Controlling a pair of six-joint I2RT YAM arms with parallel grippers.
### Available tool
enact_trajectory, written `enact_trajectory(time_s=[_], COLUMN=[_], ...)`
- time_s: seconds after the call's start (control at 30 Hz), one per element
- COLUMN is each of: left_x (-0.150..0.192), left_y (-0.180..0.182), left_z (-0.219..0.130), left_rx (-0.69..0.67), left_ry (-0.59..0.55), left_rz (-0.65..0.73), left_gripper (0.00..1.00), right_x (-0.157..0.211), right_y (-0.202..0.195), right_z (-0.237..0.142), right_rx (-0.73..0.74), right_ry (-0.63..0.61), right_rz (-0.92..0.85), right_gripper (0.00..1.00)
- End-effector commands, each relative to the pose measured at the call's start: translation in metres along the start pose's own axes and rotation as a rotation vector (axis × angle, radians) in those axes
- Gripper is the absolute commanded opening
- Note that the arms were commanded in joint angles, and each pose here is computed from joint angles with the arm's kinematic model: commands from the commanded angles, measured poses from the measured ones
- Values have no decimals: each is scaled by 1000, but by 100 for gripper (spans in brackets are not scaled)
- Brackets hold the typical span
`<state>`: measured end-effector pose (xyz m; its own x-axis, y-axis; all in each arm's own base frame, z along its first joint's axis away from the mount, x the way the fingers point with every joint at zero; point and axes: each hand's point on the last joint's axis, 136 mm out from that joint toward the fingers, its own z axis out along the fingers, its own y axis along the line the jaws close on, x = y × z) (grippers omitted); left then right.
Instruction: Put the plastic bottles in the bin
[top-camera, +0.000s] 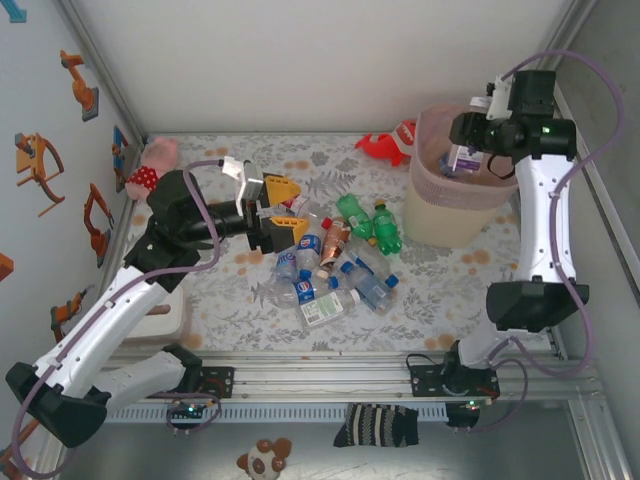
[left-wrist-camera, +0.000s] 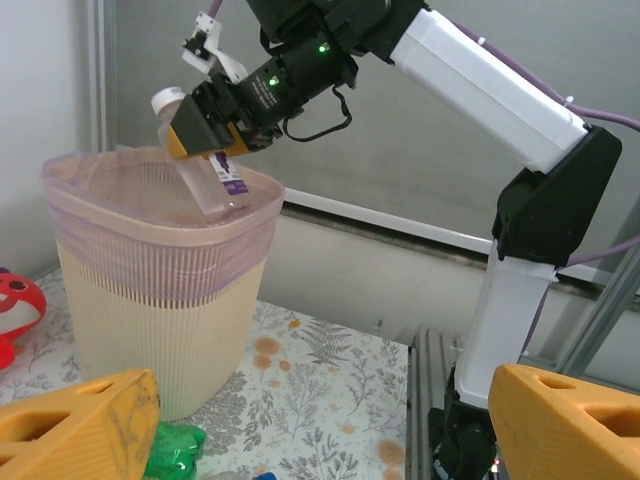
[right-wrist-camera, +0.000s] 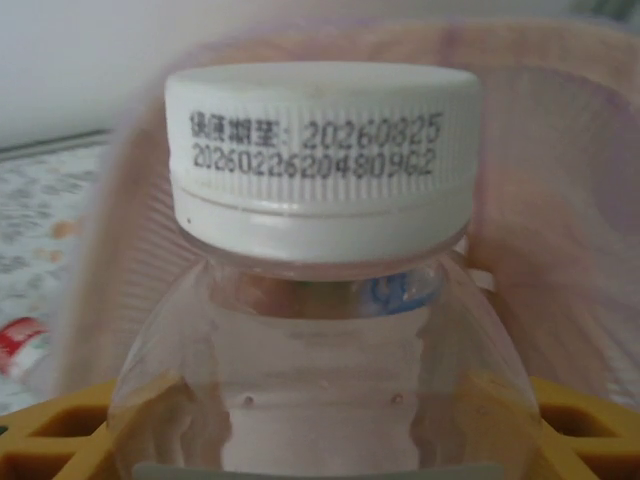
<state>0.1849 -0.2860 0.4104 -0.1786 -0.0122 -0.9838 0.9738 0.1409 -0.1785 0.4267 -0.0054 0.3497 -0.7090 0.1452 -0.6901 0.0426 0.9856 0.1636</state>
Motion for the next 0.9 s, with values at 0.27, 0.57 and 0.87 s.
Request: enact_trajectory(time_s=[0.27, 0.57, 0.87], left_x=[5, 7, 11], left_y=[6, 13, 27], left_z=[-1, -4, -7], left_rx=[-25, -77, -158], left_ry=[4, 13, 32], left_rz=[6, -3, -26], left_gripper=[85, 85, 85], right_x=[45, 84, 105], right_y=[-69, -81, -90], right_z=[42, 92, 118], right_rx=[316, 301, 288], right_ry=[237, 389, 469], right_rz=[-84, -48, -7], right_gripper=[56, 57, 63])
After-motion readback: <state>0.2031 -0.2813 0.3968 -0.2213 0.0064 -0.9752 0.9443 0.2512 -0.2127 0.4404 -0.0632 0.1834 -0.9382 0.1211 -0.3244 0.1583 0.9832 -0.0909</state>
